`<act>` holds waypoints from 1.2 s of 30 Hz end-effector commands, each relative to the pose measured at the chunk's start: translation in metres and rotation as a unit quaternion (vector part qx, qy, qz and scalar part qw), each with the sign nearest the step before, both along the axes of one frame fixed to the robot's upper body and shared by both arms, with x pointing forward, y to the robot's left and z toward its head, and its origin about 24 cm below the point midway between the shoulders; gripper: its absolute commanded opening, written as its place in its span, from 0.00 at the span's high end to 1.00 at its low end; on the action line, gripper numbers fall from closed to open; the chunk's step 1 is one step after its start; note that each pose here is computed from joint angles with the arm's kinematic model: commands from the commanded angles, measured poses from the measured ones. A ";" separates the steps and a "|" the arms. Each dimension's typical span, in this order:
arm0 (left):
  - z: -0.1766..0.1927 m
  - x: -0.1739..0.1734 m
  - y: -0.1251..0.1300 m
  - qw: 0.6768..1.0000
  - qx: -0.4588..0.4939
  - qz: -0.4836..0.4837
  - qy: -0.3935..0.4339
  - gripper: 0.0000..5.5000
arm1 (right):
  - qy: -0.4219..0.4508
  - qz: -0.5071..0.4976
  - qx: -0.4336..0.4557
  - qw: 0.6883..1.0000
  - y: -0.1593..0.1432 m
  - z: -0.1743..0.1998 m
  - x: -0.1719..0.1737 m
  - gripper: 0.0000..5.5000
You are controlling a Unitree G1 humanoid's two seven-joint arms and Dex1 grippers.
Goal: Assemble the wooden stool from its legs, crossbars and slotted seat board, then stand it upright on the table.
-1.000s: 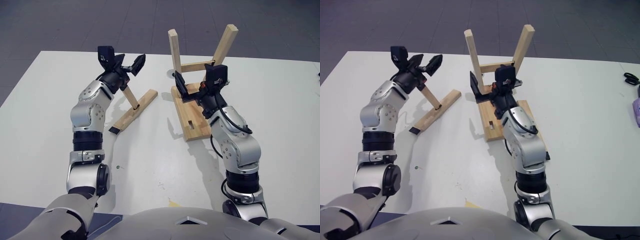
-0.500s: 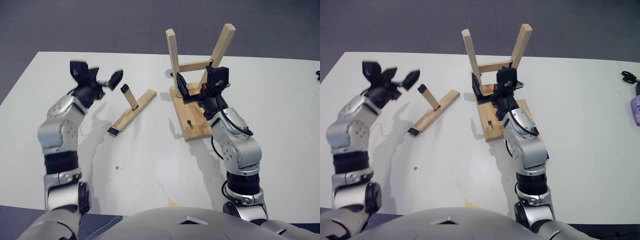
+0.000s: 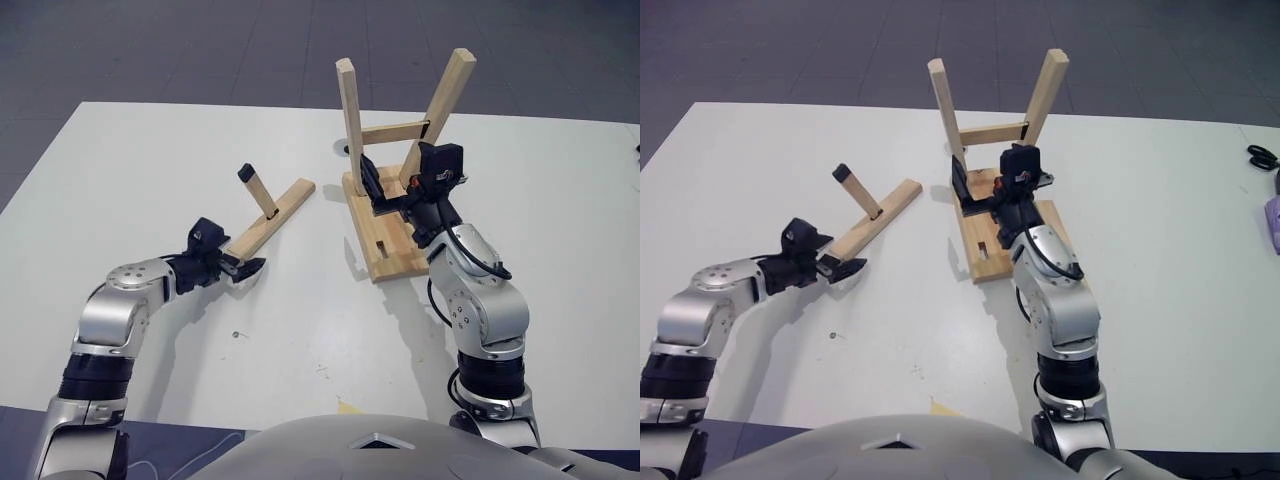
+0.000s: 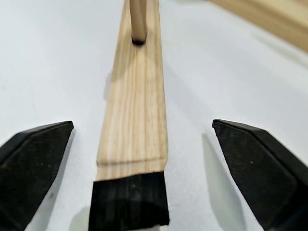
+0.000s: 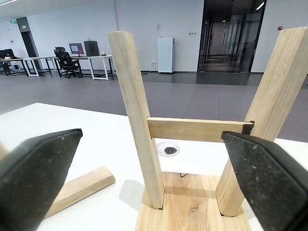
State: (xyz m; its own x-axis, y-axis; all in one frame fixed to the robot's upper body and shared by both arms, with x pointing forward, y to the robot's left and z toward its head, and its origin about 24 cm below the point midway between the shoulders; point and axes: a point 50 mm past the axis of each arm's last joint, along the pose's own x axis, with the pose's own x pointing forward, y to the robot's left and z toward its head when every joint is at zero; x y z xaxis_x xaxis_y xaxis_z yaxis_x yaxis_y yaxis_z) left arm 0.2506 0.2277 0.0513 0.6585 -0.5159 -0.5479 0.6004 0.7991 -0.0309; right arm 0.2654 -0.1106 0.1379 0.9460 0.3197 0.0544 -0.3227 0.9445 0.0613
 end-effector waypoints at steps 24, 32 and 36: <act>-0.006 0.012 0.008 0.999 0.050 -0.017 -0.008 0.62 | 0.001 -0.009 -0.004 1.000 0.006 -0.003 -0.003 0.02; 0.128 0.068 0.034 0.889 0.018 0.285 -0.358 0.62 | -0.044 0.071 0.126 0.989 -0.001 0.034 0.004 0.02; 0.200 0.073 0.008 0.847 0.000 0.209 -0.488 0.62 | -0.082 0.195 0.318 0.924 -0.007 0.086 0.009 0.02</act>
State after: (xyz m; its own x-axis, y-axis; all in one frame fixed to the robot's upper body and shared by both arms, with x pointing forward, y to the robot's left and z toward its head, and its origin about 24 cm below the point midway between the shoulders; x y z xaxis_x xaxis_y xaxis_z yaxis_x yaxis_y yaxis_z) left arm 0.3261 0.2546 0.1999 0.9821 0.0065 0.1883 -0.0497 0.9730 0.2255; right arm 0.2709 -0.1139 0.1836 0.8336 0.4610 0.3044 -0.5494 0.7490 0.3704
